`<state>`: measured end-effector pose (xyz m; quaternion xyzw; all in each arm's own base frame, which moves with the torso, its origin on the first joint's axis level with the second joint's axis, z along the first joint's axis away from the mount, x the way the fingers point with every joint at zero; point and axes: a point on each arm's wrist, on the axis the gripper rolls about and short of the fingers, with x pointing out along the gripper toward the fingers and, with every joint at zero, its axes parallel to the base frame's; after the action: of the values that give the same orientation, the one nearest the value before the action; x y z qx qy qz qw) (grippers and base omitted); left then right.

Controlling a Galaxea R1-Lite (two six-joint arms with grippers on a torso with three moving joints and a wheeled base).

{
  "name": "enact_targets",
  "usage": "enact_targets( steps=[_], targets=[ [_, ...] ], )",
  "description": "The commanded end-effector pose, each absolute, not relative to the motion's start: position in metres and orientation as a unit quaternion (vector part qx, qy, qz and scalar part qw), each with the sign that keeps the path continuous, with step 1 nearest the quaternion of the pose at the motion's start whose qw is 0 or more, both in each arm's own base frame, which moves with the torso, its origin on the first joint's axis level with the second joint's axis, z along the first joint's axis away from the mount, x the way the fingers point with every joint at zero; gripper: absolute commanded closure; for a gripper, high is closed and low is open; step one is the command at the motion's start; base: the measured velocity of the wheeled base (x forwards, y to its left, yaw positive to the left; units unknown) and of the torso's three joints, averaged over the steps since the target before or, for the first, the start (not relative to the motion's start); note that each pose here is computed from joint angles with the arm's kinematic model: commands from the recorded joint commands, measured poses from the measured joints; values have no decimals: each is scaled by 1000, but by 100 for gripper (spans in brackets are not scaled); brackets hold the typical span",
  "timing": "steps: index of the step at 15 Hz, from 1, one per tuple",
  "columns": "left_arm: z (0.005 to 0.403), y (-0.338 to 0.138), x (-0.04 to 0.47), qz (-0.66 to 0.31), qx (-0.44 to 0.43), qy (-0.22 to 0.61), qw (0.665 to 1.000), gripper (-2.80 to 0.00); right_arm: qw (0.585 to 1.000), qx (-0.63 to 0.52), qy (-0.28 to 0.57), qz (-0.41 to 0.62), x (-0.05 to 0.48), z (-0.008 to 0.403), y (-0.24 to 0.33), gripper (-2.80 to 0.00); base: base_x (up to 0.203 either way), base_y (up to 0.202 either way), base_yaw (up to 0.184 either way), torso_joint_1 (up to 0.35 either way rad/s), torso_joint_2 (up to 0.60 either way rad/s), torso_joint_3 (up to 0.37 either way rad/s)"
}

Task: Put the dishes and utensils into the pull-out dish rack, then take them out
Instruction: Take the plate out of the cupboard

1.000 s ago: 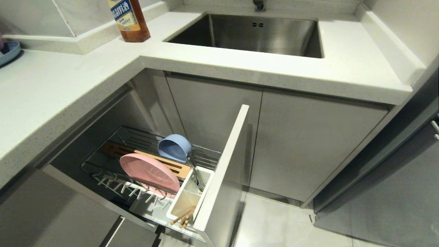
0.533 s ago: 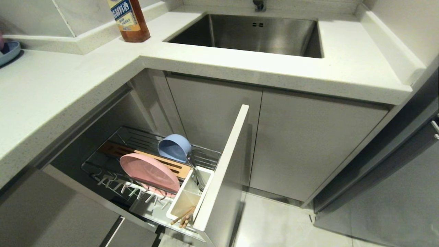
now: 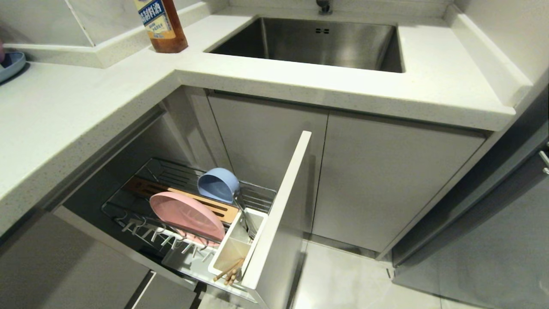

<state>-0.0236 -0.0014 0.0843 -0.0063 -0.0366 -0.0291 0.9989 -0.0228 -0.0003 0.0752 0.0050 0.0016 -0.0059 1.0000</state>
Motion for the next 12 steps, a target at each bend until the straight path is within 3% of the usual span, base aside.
enact_targets(
  steps=[1, 12],
  targets=[
    [82, -1, -23, -28, -13, -30, 999, 0, 1000, 5, 2, -6, -23, 75, 0, 0, 0, 0, 0, 0, 0, 0],
    [80, 0, -23, -9, -72, -22, 997, 0, 1000, 5, 2, -6, -23, 75, 0, 0, 0, 0, 0, 0, 0, 0]
  ],
)
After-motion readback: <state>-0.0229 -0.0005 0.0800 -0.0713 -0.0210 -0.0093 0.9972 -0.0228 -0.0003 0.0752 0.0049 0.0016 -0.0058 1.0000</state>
